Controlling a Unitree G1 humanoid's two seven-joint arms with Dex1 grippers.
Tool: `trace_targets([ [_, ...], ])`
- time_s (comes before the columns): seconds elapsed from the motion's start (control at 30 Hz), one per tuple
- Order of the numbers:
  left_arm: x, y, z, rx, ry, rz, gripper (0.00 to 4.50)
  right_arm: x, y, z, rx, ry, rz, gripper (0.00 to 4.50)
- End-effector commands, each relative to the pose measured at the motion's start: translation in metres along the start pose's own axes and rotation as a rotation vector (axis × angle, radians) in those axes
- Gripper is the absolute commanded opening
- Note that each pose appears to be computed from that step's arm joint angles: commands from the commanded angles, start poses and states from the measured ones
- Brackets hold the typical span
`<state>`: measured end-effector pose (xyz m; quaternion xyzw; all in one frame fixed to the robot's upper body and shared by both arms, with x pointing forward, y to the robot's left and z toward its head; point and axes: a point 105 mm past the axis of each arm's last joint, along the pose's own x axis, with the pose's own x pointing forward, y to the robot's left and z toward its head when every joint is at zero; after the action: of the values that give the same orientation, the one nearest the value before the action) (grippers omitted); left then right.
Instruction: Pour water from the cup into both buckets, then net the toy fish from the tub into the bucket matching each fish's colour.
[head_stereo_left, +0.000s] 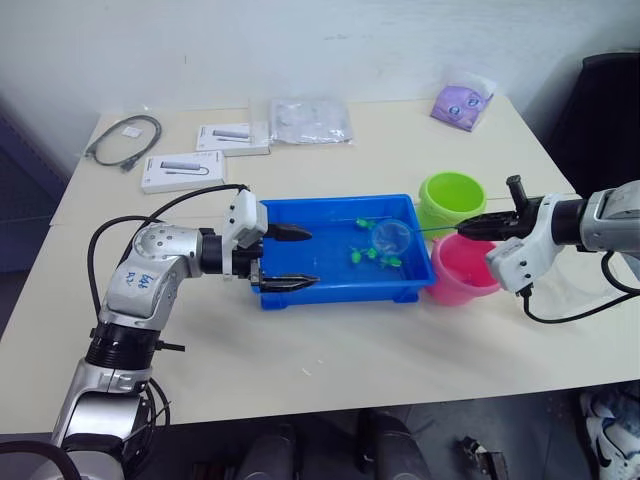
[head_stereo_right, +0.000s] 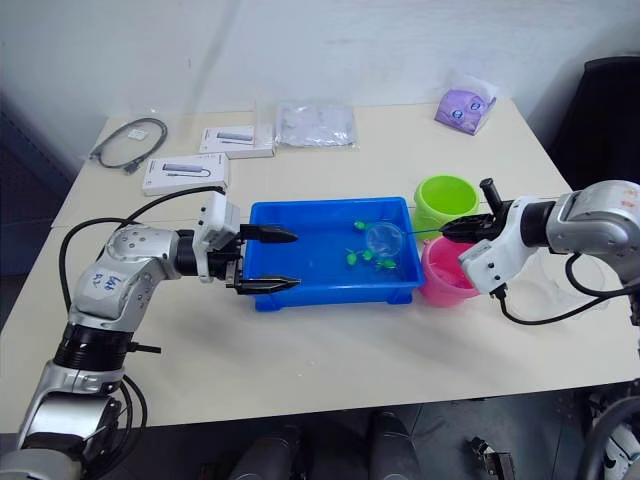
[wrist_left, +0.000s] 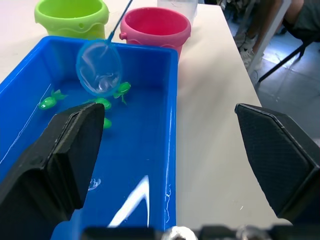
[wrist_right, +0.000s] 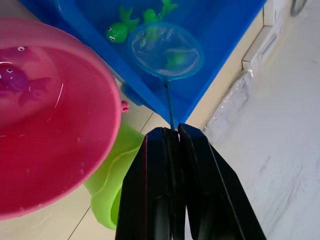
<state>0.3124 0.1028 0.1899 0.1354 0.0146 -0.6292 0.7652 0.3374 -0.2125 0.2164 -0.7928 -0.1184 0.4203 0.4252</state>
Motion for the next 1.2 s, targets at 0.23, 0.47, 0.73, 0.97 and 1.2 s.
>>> trace_targets([
  [0.23,-0.004,-0.001,0.013,0.032,-0.028,0.023,4.49,0.002,0.000,-0.013,-0.064,0.032,-0.002,0.00],
  [0.47,0.000,-0.001,0.015,0.035,-0.039,0.010,4.49,0.000,0.007,-0.002,-0.070,-0.014,0.012,0.00],
  [0.73,0.002,0.000,0.016,0.035,-0.040,-0.002,4.49,-0.005,-0.006,0.003,0.018,0.008,-0.072,0.00],
  [0.97,0.003,-0.001,0.014,0.040,-0.028,-0.021,4.49,-0.003,0.010,0.007,0.042,0.005,-0.005,0.00],
  [1.2,-0.004,-0.008,0.009,0.045,0.019,-0.075,4.49,-0.003,0.020,0.025,0.175,-0.074,0.024,0.00],
])
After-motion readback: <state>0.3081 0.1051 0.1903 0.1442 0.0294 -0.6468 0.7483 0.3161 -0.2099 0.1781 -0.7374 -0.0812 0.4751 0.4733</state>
